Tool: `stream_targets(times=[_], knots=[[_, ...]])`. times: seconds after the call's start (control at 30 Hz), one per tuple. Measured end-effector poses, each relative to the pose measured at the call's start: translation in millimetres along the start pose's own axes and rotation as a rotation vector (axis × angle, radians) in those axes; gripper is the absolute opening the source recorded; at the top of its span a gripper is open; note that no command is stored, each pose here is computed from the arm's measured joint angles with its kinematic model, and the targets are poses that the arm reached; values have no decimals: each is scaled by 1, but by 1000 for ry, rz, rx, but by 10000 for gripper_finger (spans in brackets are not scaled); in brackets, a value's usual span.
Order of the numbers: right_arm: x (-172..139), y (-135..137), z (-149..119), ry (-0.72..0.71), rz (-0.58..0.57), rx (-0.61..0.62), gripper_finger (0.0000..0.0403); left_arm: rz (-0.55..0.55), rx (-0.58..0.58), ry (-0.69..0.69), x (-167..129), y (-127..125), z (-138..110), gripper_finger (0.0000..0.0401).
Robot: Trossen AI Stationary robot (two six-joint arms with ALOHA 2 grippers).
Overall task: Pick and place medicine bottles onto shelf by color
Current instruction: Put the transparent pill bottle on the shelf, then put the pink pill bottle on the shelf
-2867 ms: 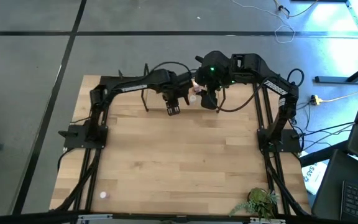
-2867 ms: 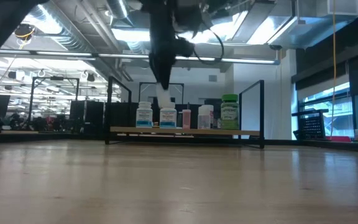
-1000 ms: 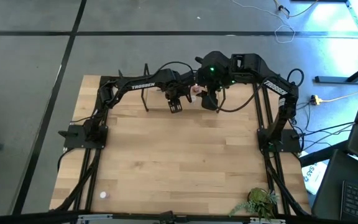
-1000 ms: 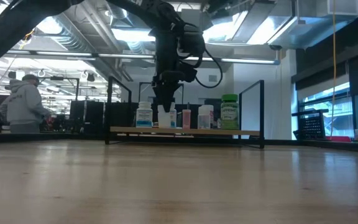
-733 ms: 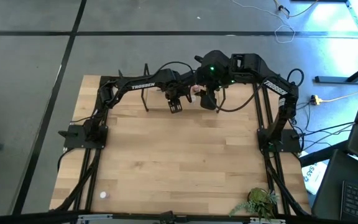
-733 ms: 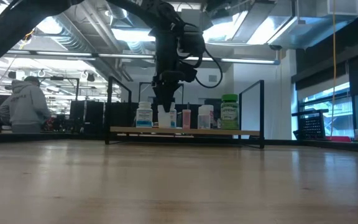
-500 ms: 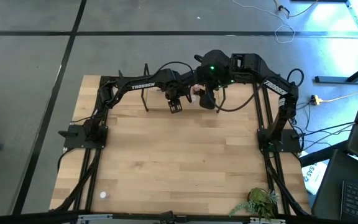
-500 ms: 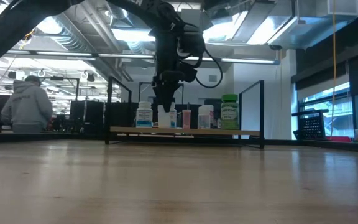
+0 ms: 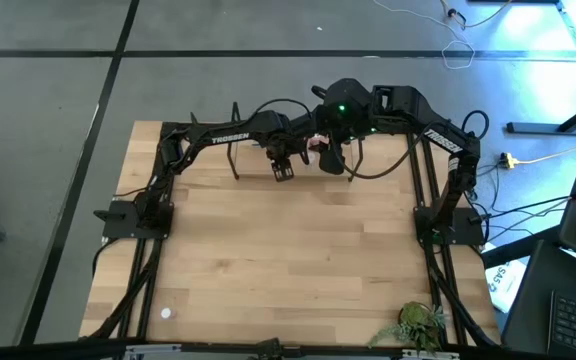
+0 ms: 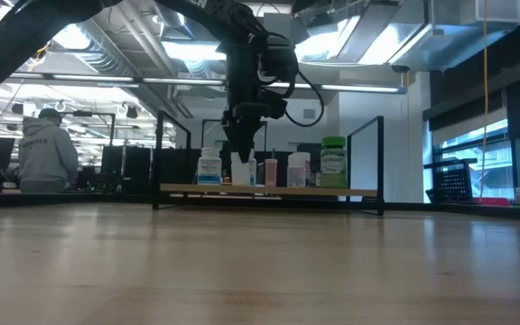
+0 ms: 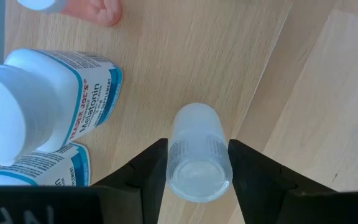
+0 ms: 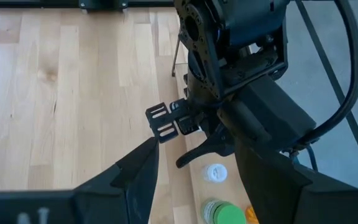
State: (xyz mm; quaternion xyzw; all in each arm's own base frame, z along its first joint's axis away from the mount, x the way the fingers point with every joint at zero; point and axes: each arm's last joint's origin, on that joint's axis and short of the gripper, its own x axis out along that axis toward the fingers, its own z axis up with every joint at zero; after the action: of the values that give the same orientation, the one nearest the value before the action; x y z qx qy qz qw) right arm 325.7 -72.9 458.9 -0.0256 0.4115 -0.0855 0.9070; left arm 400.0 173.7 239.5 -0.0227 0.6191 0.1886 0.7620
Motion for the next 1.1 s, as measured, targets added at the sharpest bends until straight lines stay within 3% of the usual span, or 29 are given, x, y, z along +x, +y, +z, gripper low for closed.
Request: stream_targets(times=[0.7, 1.1], knots=[[0, 0, 0, 1, 0, 0, 213, 32, -4, -9, 0, 2, 1, 206], [0, 0, 0, 1, 0, 0, 213, 48, 37, -18, -27, -1, 7, 233]])
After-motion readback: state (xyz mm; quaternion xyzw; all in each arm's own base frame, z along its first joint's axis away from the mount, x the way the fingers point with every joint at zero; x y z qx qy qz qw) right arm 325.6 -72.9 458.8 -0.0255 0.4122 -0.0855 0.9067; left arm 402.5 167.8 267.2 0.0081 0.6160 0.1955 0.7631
